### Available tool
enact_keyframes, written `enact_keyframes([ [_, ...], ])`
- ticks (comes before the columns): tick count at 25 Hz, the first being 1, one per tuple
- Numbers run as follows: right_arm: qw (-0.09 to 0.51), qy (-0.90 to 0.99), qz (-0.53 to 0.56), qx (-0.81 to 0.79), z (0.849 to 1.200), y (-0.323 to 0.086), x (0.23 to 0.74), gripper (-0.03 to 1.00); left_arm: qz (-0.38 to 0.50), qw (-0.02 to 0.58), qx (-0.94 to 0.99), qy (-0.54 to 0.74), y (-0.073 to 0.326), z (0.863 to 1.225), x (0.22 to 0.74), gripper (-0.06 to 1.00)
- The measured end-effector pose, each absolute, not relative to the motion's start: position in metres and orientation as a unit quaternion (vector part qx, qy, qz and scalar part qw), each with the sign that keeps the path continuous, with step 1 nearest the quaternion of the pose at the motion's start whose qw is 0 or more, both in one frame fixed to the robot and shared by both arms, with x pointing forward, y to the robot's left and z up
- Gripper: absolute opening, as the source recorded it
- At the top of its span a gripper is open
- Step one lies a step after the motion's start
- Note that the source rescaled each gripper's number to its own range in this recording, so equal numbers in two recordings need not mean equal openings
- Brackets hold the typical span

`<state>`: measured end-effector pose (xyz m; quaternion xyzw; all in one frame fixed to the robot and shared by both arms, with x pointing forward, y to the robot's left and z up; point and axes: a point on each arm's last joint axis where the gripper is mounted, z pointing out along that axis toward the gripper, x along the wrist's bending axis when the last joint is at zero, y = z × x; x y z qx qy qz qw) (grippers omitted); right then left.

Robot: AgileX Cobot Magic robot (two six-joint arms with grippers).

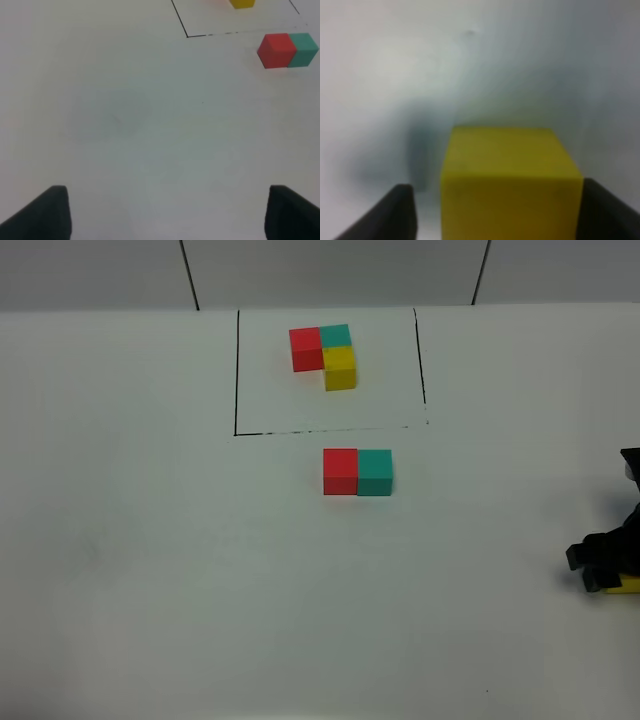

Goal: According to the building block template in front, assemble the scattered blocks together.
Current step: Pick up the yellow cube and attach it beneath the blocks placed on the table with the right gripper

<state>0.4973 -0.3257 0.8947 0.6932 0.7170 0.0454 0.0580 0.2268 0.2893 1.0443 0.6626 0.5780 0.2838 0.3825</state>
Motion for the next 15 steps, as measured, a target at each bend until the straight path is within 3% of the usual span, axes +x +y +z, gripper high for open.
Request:
enact_keyframes([
  [2,0.058,0.717,0.045,0.693,0.895,-0.326,0.497,0.0,0.284,0.383,0.663,0.578,0.289,1.044,0.227,0.74],
  [7,0.061,0.743,0.044,0.665,0.897,-0.32,0.499,0.01,0.284,0.383,0.663,0.578,0.289,1.044,0.227,0.74],
  [15,0.071,0.814,0.058,0.574,0.938,-0.278,0.529,0.01,0.284,0.383,0.663,0.578,0.289,1.044,0.227,0.74],
])
